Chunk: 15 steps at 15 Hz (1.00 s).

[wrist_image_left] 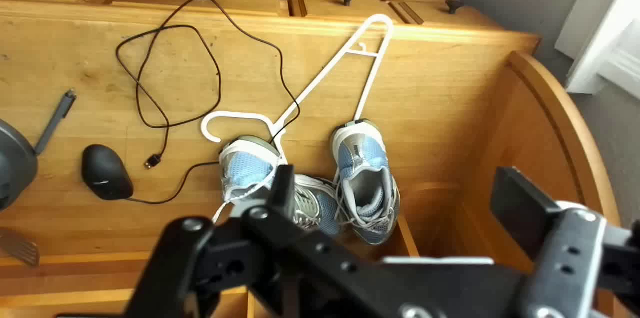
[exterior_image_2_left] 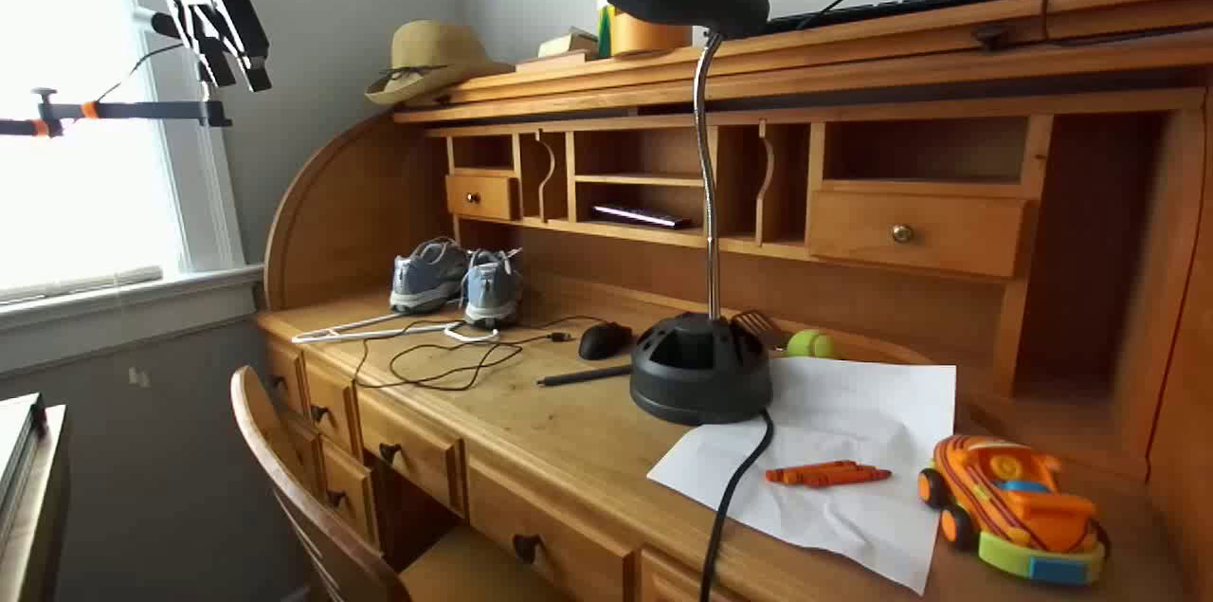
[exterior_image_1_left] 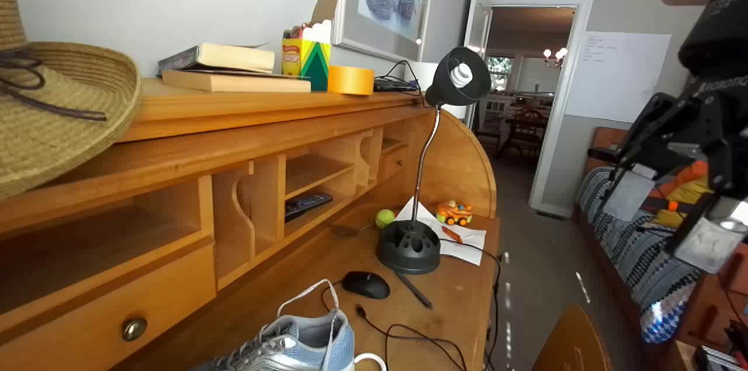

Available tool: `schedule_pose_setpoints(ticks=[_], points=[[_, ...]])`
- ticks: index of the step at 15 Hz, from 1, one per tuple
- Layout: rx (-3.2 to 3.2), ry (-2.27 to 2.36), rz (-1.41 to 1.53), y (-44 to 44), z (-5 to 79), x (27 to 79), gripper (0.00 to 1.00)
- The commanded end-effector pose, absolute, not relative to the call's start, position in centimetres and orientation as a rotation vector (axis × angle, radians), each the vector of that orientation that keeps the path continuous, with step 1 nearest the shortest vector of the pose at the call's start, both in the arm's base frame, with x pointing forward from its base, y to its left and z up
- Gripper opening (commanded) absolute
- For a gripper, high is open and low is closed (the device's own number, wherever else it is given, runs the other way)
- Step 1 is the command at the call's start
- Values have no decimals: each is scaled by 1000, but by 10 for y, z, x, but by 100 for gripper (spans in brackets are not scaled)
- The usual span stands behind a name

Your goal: Push the lamp downwards.

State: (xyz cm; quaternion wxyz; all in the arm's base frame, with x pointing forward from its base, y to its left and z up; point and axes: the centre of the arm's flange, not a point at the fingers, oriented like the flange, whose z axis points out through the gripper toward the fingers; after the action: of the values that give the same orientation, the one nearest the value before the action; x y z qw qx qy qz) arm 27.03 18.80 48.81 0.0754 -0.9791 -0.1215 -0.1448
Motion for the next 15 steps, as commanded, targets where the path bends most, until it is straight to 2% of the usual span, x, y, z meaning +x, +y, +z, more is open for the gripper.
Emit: schedule_pose_setpoints(ticks=[1,8,9,10,15], points=[[-2936,-364,-434,188,488,270,100],[-2967,-313,-465,183,489,276,100],[-2977,-282,-483,177,491,279,75],[-2992,-255,-483,172,494,283,74],[-3045,-96,-533,139,514,303,35]])
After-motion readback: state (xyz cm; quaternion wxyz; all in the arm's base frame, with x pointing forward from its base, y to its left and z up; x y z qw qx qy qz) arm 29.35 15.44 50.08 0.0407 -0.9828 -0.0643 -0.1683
